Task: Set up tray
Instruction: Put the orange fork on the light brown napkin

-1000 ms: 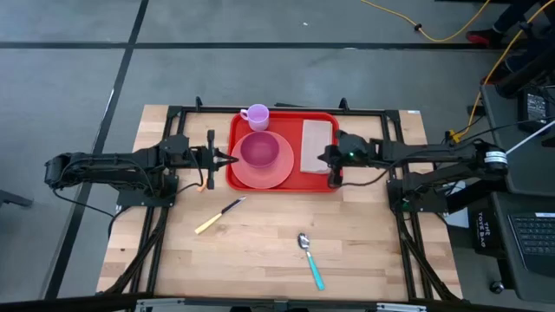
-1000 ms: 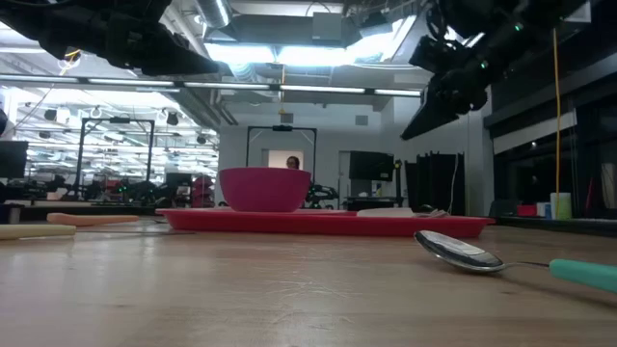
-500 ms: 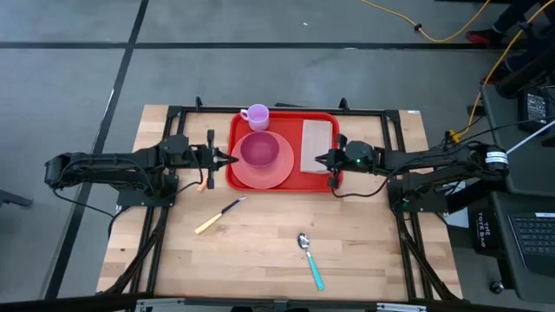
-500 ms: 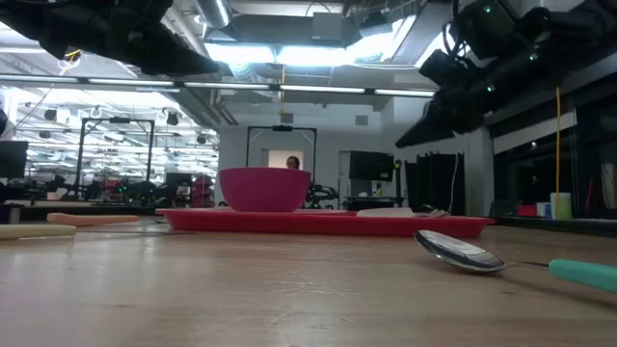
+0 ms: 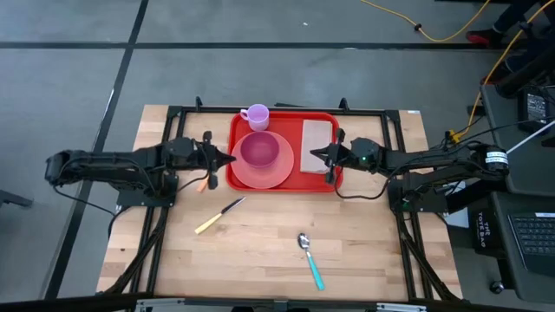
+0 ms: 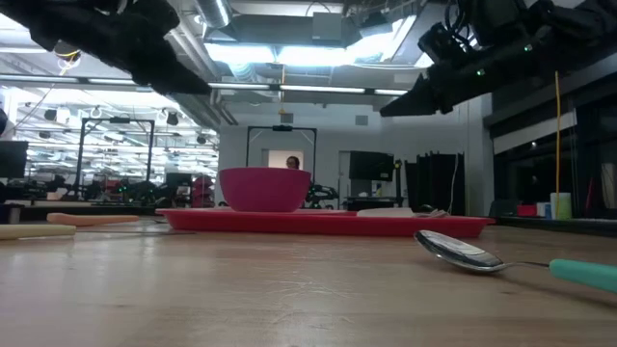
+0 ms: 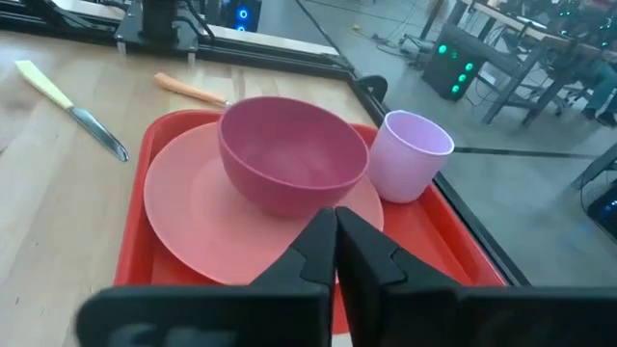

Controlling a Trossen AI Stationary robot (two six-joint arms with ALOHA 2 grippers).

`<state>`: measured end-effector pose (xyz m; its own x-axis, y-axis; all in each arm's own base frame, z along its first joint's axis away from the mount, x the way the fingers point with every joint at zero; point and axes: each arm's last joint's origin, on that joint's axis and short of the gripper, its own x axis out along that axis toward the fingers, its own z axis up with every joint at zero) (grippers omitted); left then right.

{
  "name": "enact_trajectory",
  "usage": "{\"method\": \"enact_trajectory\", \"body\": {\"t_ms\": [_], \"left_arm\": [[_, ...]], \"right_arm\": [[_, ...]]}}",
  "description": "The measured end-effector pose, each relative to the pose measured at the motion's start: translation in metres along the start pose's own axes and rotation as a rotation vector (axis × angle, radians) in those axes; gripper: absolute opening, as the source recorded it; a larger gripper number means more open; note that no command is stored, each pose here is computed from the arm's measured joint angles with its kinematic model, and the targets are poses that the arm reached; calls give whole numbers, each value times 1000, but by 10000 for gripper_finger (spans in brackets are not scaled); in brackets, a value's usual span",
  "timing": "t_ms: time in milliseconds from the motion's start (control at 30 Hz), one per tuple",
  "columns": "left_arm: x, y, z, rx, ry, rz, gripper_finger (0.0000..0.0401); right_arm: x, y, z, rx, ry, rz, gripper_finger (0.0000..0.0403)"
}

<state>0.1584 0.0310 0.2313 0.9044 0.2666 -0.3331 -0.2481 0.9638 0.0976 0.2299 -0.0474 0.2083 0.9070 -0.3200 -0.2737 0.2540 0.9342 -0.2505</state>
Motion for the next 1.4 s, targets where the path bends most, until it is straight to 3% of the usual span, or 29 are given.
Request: {"method": "enact_trajectory", "body": {"t_ms": [133, 367, 767, 967, 1400], "left_arm": [[-3, 1, 7, -103, 87, 108, 1], [-11, 5, 22, -232, 270, 197, 2], [9, 12, 32, -256, 682, 344, 1], [23, 16, 26, -315, 765, 328, 4], [29, 17, 17, -313, 863, 350, 6]], "right_arm": [[0, 0, 0, 0, 0, 0, 11], [0, 0, 0, 2, 0, 0, 20], [0, 0, 0, 3, 0, 0, 8], [0, 0, 0, 4, 0, 0, 21], [0, 0, 0, 3, 1, 0, 25]]}}
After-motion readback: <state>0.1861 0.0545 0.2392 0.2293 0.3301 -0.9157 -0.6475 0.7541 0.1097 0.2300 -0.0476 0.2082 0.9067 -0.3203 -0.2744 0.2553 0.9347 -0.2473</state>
